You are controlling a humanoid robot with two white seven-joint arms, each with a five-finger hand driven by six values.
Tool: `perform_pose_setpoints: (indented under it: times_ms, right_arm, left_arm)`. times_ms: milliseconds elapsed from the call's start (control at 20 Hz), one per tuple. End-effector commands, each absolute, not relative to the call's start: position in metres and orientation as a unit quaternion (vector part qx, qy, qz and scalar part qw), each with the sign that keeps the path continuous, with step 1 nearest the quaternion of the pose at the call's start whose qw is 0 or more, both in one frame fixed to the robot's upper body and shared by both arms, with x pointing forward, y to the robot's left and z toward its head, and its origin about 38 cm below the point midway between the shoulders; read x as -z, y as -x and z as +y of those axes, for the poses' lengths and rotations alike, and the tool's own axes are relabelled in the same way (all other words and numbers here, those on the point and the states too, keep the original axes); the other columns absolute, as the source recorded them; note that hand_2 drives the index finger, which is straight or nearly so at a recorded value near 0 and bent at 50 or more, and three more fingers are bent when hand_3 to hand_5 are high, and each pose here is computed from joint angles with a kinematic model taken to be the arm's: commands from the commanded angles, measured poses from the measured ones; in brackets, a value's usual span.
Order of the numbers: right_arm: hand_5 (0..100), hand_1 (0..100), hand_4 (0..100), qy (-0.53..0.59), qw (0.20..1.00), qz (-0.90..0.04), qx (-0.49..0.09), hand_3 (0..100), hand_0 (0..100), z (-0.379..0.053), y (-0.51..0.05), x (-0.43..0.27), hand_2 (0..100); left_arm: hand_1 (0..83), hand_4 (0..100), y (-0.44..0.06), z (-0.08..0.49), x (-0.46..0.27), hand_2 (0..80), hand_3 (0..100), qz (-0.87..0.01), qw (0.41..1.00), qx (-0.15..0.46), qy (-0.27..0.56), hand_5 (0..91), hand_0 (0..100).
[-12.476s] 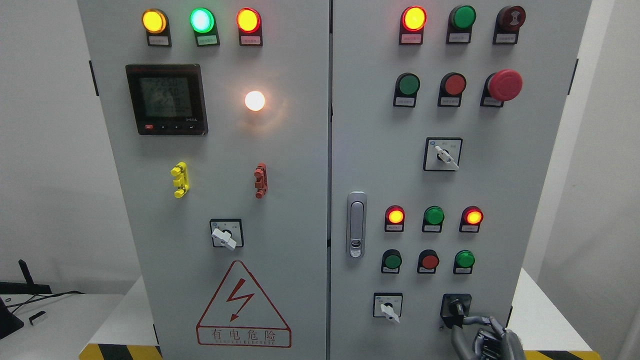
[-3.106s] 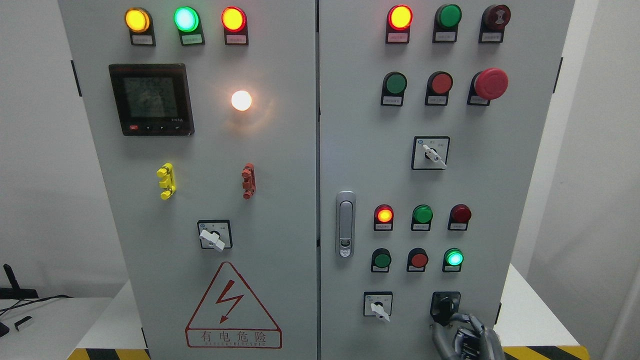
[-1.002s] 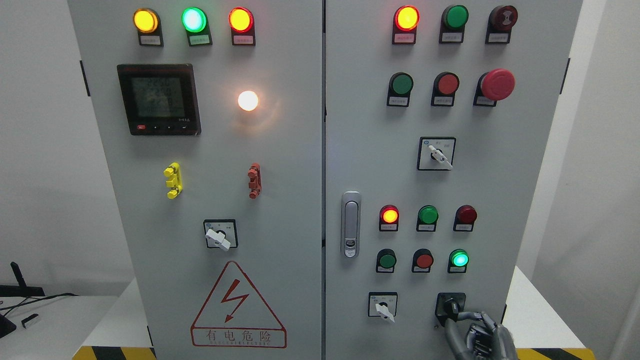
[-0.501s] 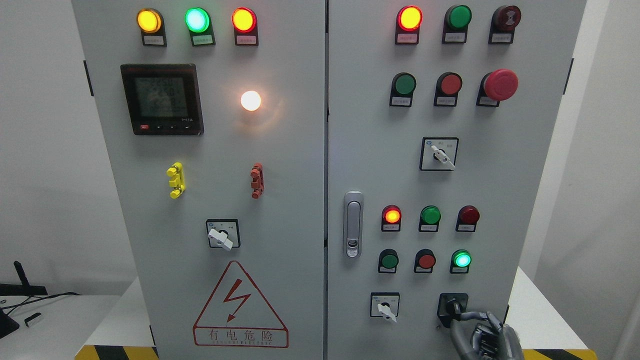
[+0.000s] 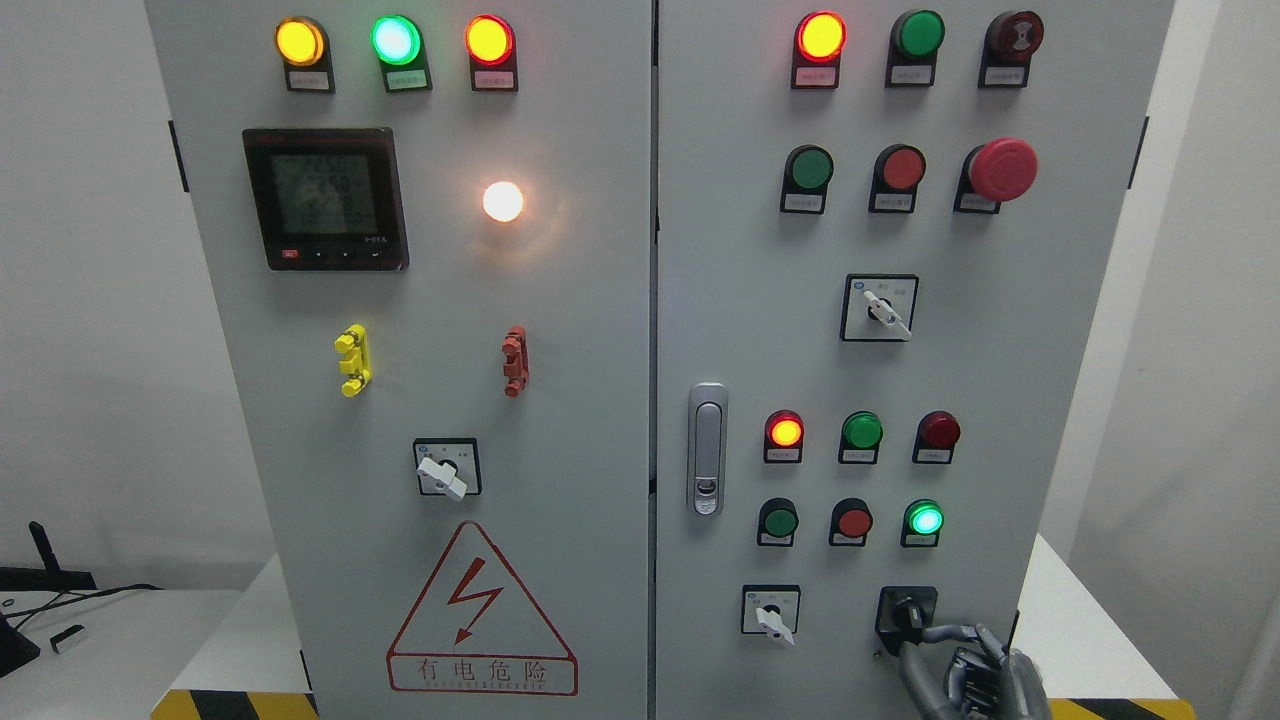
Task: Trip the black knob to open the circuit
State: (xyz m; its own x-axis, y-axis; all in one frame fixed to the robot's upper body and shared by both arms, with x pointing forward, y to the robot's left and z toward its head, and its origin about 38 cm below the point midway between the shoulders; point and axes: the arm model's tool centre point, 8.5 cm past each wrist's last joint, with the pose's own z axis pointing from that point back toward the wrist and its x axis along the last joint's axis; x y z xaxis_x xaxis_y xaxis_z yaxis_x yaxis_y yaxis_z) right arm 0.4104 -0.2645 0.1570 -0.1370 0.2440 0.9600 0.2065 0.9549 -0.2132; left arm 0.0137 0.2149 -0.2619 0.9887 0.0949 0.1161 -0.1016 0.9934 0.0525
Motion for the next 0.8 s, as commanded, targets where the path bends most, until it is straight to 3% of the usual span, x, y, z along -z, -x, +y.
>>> perform_pose_setpoints:
  times_ms: [0,501,651,752]
  right_arm:
    - [100,72,100,0.139,0.636,-0.759,-0.006,100,30,-0.257,-0.409,-0.156,51]
    - [100,70,100,0.157,0.615,-0.772,-0.018,100,28,-0.280,-0.383,-0.138,52]
    - [100,62,100,0.155,0.593,-0.790,-0.022,100,30,-0.284,-0.366,-0.129,50]
    - [99,58,100,0.158,0.572,-0.804,-0.028,99,24,-0.289,-0.351,-0.124,48]
  left_arm:
    - [38.9,0,-0.014,0.216,0.262,0.0,0,-0.057,0.997,-0.052,-0.030,0.0,12]
    - [38.9,0,-0.014,0.215,0.262,0.0,0,-0.057,0.997,-0.052,-0.029,0.0,12]
    - [38.9,0,-0.014,0.216,0.262,0.0,0,-0.057,0.997,-0.052,-0.030,0.0,12]
    - [38.9,0,-0.014,0.215,0.262,0.0,0,-0.057,0.997,-0.052,-0.029,0.0,12]
